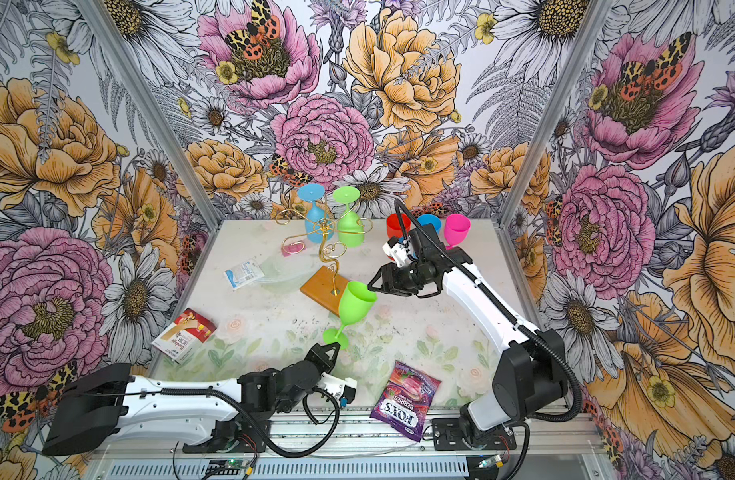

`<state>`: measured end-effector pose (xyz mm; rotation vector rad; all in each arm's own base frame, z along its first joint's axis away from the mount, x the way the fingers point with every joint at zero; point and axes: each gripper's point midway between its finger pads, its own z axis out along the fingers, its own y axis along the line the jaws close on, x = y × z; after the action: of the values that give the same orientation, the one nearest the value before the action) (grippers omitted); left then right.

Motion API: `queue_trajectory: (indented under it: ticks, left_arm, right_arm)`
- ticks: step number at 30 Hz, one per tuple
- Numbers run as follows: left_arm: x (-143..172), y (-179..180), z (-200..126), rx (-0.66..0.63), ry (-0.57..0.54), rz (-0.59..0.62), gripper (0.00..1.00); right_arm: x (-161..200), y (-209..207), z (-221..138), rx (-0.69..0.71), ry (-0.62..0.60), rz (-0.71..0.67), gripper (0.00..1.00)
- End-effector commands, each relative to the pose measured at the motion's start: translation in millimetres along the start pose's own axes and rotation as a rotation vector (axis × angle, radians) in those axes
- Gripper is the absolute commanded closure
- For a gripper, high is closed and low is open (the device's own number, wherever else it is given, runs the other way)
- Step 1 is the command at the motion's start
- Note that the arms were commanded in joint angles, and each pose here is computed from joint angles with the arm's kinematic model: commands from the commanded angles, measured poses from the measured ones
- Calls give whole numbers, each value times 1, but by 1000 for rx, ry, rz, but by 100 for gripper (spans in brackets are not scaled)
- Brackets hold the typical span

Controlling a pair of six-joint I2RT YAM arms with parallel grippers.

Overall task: Take the wine glass off the wine glass rack
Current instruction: Place the wine glass at the top-right of the table.

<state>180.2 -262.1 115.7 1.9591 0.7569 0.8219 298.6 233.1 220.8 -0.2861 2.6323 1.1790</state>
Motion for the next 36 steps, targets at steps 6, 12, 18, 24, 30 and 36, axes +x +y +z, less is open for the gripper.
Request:
queue_trajectory:
  ticks: [6, 12, 18, 24, 30, 36]
  left_arm:
    - [6, -4, 0, -5, 37, 20, 100]
    - [6, -6, 2, 2, 44, 29, 100]
    - [7, -7, 3, 6, 49, 36, 100]
    - [9, -7, 4, 4, 60, 44, 100]
    - [10, -6, 4, 3, 64, 45, 100]
    - [10, -7, 4, 4, 65, 48, 100]
  right_arm:
    - [0, 7, 6, -31, 21, -36, 54]
    - [6, 7, 11, -41, 43, -38, 63]
    - [12, 4, 18, -37, 69, -32, 71]
    - [16, 0, 24, -27, 86, -31, 72]
    - [18, -5, 27, -14, 95, -24, 79]
    - [17, -7, 29, -8, 97, -25, 91]
